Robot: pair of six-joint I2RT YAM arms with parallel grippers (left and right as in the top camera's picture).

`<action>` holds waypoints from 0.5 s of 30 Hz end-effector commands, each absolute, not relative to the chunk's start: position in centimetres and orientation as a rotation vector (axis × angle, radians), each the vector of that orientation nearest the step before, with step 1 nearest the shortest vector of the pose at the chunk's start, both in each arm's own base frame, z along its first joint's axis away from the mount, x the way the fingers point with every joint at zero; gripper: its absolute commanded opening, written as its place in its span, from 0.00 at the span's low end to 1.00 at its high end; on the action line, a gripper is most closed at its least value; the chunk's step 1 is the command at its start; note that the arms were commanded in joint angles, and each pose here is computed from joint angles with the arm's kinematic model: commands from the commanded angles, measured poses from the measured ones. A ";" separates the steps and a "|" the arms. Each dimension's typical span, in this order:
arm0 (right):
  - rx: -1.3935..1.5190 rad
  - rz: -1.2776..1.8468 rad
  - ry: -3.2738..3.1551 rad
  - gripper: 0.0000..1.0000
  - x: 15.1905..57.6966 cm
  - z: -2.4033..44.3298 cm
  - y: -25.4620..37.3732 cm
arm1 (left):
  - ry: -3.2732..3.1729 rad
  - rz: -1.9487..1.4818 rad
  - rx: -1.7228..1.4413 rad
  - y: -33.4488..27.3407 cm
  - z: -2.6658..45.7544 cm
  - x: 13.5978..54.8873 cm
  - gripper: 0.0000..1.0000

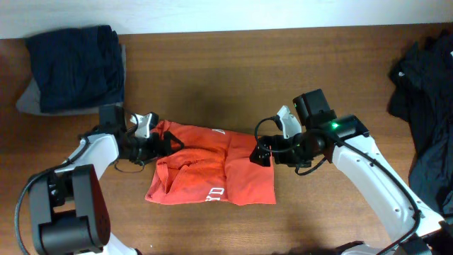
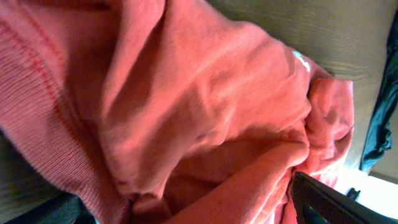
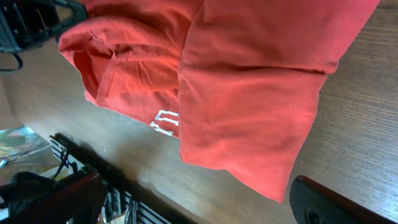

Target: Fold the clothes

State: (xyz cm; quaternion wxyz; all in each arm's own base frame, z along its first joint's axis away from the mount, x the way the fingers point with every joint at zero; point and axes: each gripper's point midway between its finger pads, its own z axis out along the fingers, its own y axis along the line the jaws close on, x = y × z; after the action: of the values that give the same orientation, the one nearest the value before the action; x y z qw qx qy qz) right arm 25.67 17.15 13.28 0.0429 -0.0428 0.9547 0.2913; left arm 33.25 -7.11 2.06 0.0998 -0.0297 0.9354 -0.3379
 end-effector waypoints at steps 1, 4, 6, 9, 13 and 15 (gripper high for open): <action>-0.170 0.878 2.900 0.99 25.9 13.7 17.3 | 2.913 -0.918 -0.155 -6.3 -2.2 31.1 0.95; -0.172 0.879 2.895 0.99 26.0 13.7 17.3 | 2.934 -0.927 -0.177 -6.4 -2.3 30.6 0.93; -0.173 0.879 2.893 0.99 26.0 13.7 17.4 | 2.960 -0.939 -0.187 -6.6 -2.3 30.0 0.91; -0.174 0.880 2.888 0.99 26.1 13.8 17.4 | 2.992 -0.952 -0.195 -6.9 -2.3 29.2 0.89; -0.178 0.882 2.874 0.99 26.4 13.9 17.5 | 3.004 -0.961 -0.219 -7.6 -2.3 29.1 0.76; -0.178 0.882 2.874 0.99 26.4 13.9 17.5 | 3.000 -0.958 -0.191 -8.1 -2.3 29.3 0.75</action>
State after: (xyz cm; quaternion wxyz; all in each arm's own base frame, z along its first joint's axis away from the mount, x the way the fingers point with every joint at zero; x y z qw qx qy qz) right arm 26.13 17.32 13.42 0.0539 -0.0475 0.9531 0.2940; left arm 32.18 -8.23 1.47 0.0576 -0.0418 0.9348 -0.3480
